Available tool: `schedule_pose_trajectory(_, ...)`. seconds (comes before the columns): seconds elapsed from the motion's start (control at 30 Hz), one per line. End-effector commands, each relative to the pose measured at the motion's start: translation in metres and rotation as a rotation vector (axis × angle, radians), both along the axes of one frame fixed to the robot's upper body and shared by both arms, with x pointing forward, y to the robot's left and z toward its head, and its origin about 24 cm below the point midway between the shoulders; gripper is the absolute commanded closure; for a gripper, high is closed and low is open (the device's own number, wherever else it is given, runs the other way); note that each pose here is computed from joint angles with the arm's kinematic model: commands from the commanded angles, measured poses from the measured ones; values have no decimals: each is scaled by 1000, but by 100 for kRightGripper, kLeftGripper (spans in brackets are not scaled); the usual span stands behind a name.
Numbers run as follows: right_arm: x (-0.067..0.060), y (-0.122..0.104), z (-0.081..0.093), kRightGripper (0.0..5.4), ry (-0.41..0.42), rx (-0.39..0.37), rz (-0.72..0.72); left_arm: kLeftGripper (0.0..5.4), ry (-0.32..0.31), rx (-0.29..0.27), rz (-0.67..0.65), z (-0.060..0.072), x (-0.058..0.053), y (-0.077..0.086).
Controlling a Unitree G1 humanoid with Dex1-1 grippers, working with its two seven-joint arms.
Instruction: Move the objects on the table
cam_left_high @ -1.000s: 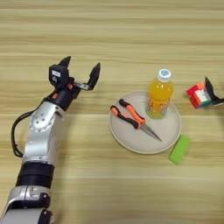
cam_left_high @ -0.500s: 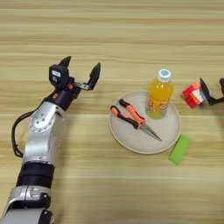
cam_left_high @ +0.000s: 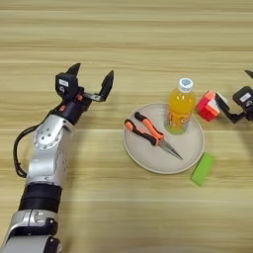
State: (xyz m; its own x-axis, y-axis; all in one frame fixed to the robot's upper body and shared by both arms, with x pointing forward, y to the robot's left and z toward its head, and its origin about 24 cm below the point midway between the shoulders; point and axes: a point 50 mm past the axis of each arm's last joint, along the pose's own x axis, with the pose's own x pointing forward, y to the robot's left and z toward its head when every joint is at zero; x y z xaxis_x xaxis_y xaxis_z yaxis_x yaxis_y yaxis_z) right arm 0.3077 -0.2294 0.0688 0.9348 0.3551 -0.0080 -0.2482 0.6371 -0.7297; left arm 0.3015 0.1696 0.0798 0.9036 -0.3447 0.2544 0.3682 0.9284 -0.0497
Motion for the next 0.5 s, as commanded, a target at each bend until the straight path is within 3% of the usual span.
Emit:
schedule_pose_trajectory(0.03, -1, 8, -3, 2, 9, -120, 80, 0, -20, 9, 2, 5, 1, 0)
schedule_pose_trajectory(0.3, 0, 16, -2, 2, -19, -225, 147, 0, -21, 4, 3, 6, 1, 0)
schedule_pose_trajectory(0.5, 1, 15, 5, 2, -46, -163, 130, 0, -21, 3, 5, 6, 1, 0)
